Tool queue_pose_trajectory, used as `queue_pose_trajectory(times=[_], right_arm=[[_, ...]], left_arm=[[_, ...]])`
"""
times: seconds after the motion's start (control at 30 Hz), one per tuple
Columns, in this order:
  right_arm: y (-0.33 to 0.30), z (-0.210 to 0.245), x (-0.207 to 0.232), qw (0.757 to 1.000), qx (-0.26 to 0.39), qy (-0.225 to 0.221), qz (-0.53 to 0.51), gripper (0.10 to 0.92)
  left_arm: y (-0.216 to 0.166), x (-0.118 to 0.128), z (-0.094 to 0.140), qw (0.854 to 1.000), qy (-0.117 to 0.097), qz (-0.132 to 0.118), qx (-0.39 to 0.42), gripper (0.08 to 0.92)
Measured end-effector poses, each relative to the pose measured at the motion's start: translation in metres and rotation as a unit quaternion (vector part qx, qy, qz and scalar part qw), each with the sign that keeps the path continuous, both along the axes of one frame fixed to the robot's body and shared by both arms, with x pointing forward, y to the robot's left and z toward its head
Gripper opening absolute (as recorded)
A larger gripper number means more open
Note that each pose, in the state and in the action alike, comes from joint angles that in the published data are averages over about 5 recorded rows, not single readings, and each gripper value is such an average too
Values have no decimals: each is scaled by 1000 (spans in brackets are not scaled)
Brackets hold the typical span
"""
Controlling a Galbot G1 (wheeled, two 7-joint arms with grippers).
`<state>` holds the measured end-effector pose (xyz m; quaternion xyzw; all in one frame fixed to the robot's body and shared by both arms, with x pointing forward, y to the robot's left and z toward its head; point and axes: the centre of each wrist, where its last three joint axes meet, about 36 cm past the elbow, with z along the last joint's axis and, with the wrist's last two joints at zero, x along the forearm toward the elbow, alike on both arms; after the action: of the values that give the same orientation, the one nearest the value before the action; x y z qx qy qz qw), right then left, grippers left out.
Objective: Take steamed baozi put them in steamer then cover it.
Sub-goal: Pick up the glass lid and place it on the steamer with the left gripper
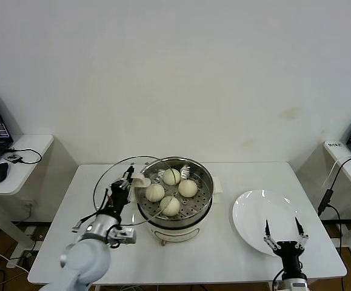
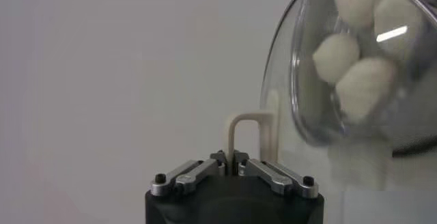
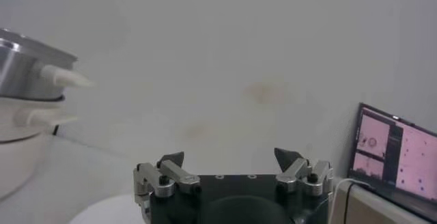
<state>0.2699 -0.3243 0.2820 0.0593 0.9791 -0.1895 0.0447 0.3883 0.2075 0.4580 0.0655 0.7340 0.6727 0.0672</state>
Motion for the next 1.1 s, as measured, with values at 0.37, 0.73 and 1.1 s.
queue_pose_trajectory(times=[0.37,0.73,1.1], right_arm=[[8,-9,-3,1000,-12,16,4,823],[11,-15,-7,1000,-18,23,8,823],[12,-18,-9,999,-20,27,13,823]], left_arm=[[-65,19,5,1000,4,17,22,138],[-119,27,1,999,11,27,39,138],[-148,32,-9,998,19,35,49,138]])
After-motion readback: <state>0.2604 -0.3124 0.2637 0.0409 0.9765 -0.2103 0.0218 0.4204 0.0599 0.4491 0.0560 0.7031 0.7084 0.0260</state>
